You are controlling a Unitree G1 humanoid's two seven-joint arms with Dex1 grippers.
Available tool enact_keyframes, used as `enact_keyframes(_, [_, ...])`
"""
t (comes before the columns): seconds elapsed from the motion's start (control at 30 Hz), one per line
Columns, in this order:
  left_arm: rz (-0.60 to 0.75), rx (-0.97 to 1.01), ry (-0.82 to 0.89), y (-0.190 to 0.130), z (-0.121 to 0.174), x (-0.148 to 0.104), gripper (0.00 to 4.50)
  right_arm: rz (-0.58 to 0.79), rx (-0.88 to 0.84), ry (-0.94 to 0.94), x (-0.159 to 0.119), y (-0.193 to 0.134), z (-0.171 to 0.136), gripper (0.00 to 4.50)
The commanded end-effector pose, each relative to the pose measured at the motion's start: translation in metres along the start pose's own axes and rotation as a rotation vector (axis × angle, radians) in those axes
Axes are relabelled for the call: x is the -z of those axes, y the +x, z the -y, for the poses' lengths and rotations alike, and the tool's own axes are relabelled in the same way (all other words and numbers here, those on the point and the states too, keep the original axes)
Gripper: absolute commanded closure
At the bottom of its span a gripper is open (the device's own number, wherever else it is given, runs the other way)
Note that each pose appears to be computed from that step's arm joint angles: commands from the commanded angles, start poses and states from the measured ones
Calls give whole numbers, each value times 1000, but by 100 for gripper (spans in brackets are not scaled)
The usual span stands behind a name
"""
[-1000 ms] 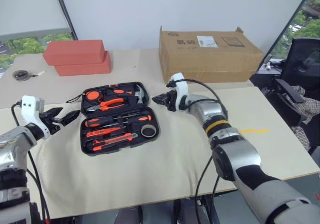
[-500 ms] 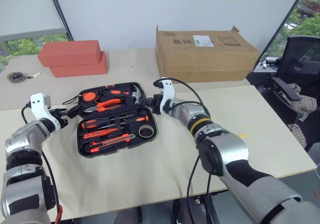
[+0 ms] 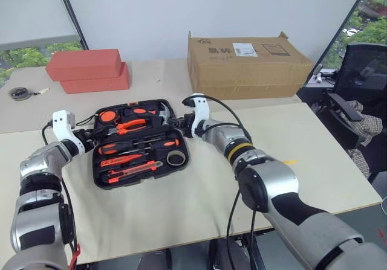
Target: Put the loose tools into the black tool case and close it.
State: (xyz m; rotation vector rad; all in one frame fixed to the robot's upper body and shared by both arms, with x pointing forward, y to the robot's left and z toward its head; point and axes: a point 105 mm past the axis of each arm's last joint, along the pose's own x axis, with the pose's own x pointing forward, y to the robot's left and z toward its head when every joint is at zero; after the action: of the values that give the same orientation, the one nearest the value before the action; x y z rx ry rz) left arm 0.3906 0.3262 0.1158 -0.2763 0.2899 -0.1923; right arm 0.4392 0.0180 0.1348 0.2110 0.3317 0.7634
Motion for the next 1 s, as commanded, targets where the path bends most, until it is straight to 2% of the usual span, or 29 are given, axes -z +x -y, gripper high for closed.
enact_keyframes(0.03, [-2,17,13,4,5,-3,343,56,11,-36,-16,-7,9,293])
enact_keyframes(0.13, [-15,53,18,6,13,0,425,75,23,-28,-21,-15,21,293])
enact_keyframes(0.2, [-21,70,22,6,18,2,450,83,27,-14,-23,-20,29,293])
enact_keyframes(0.4, [-43,158,4,4,50,18,450,84,9,33,-21,-36,46,293])
enact_keyframes(0.57, [-31,169,-13,3,75,27,450,46,-53,89,-14,-44,44,293])
enact_keyframes(0.8, [11,117,-67,0,79,29,450,-16,-17,93,-1,-52,52,293])
enact_keyframes(1.0, [15,106,-74,-3,76,30,450,36,44,105,-11,-58,65,293])
